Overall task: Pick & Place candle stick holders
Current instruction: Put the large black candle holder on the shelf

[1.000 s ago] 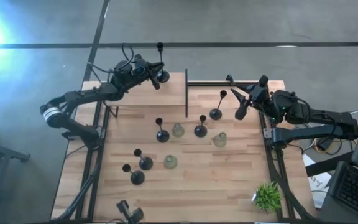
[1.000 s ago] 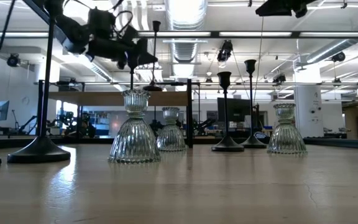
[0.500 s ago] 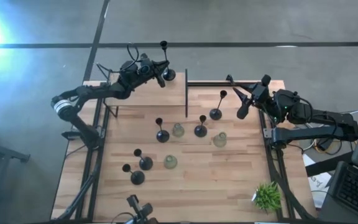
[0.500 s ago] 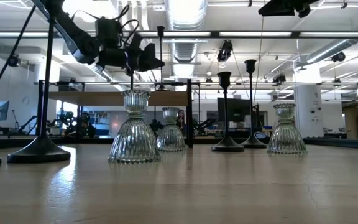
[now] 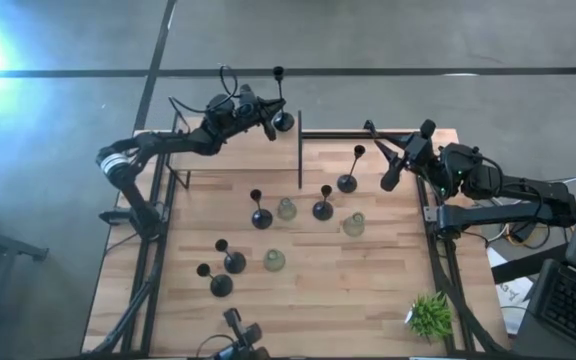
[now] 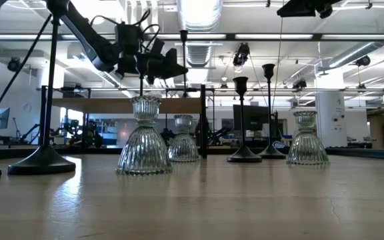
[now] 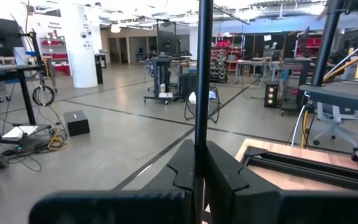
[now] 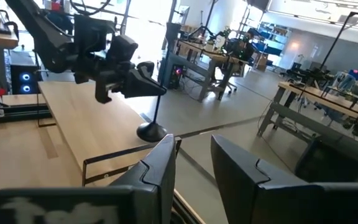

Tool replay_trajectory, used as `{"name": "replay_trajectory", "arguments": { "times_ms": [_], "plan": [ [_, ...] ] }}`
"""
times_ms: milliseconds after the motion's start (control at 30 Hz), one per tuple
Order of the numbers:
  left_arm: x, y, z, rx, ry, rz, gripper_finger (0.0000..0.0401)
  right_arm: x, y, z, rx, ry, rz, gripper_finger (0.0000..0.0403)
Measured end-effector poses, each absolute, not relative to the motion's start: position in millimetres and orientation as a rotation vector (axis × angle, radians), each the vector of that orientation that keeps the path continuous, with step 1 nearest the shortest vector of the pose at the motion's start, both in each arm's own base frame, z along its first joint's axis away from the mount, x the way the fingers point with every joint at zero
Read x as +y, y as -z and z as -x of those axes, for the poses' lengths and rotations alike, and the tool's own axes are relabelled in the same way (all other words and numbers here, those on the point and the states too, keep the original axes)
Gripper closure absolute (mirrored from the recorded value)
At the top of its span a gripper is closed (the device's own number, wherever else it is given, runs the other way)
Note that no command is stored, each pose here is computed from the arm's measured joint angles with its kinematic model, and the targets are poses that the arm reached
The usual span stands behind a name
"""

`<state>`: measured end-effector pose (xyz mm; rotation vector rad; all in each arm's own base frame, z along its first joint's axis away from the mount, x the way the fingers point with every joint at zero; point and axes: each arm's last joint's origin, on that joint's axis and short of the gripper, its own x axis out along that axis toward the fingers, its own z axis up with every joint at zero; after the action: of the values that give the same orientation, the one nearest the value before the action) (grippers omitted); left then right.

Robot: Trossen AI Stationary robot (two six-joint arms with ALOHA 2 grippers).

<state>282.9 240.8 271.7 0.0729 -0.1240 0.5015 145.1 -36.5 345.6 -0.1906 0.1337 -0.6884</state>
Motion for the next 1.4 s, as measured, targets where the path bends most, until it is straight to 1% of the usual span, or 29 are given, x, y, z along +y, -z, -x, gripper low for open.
{"name": "replay_trajectory", "arguments": {
  "times_ms": [267,400,567,700,1033,1167,1267,1400],
  "plan": [
    [243,-267,-290,-0.097,-0.494,-0.077,0.0385,-36,-346,-145,0.13,0.688,0.19,0.0296],
    [246,-268,-293,-0.094,-0.496,-0.084,0.0385,-37,-346,-145,0.129,0.689,0.19,0.0302],
    [249,-269,-297,-0.036,-0.495,-0.082,0.0385,-37,-346,-145,0.129,0.689,0.19,0.0309],
    [248,-270,-297,-0.034,-0.495,-0.091,0.0385,-36,-346,-145,0.129,0.688,0.19,0.031],
    [248,-270,-297,-0.039,-0.494,-0.065,0.0385,-36,-346,-145,0.128,0.688,0.189,0.0296],
    [248,-269,-297,-0.042,-0.493,-0.05,0.0383,-36,-346,-145,0.129,0.688,0.189,0.0299],
    [248,-269,-297,-0.042,-0.493,-0.049,0.0378,-36,-346,-145,0.129,0.688,0.189,0.0305],
    [248,-269,-297,-0.042,-0.493,-0.049,0.036,-36,-345,-145,0.141,0.686,0.192,0.031]
  ]
}}
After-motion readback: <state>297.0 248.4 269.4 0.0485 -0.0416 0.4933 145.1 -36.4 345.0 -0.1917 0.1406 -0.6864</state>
